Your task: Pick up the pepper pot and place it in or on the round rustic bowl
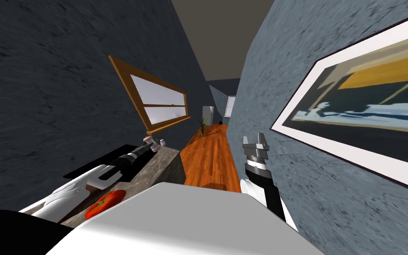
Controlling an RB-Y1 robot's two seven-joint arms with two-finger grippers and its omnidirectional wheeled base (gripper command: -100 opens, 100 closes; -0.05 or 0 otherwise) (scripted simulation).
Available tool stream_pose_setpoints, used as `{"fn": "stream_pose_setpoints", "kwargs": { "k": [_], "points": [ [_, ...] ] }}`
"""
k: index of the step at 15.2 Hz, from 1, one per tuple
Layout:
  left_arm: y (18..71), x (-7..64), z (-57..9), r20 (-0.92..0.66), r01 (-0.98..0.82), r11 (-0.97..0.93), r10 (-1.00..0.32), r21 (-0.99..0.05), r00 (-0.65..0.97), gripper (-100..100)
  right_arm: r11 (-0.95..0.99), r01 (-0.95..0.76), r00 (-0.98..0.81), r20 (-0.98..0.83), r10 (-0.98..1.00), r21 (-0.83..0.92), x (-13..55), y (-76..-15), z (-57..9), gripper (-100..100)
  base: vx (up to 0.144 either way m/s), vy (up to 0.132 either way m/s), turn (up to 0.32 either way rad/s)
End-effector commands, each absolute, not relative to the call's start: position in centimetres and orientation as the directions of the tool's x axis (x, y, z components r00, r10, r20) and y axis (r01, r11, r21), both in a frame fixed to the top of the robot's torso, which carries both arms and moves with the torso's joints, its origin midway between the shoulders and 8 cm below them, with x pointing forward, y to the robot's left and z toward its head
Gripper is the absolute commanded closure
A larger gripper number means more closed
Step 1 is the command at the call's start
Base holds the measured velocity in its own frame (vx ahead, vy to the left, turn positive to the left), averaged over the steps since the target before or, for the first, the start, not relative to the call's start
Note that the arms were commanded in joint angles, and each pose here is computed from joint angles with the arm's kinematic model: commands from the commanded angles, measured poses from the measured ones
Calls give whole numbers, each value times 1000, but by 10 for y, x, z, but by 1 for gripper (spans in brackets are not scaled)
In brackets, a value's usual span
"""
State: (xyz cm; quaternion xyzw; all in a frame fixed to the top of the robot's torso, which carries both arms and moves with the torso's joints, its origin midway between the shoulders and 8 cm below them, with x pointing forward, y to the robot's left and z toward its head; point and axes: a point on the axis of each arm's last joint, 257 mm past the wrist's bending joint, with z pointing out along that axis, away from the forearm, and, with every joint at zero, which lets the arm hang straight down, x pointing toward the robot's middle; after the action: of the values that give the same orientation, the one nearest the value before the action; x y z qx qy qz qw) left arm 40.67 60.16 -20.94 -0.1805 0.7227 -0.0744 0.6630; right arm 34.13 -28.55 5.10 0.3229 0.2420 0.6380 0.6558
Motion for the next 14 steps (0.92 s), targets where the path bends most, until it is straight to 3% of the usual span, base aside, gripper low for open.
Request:
{"fn": "stream_pose_setpoints", "kwargs": {
  "k": [1,14],
  "points": [
    [614,402,-212,-930,-179,920,-363,-348,-58,100,-23,-681,69,95,993,732,341,-285,51,0,33,66,-90],
    [684,370,-204,-936,-259,914,-343,-312,-82,100,-23,-681,69,95,993,732,341,-285,51,0,16,62,-80]
  ]
}}
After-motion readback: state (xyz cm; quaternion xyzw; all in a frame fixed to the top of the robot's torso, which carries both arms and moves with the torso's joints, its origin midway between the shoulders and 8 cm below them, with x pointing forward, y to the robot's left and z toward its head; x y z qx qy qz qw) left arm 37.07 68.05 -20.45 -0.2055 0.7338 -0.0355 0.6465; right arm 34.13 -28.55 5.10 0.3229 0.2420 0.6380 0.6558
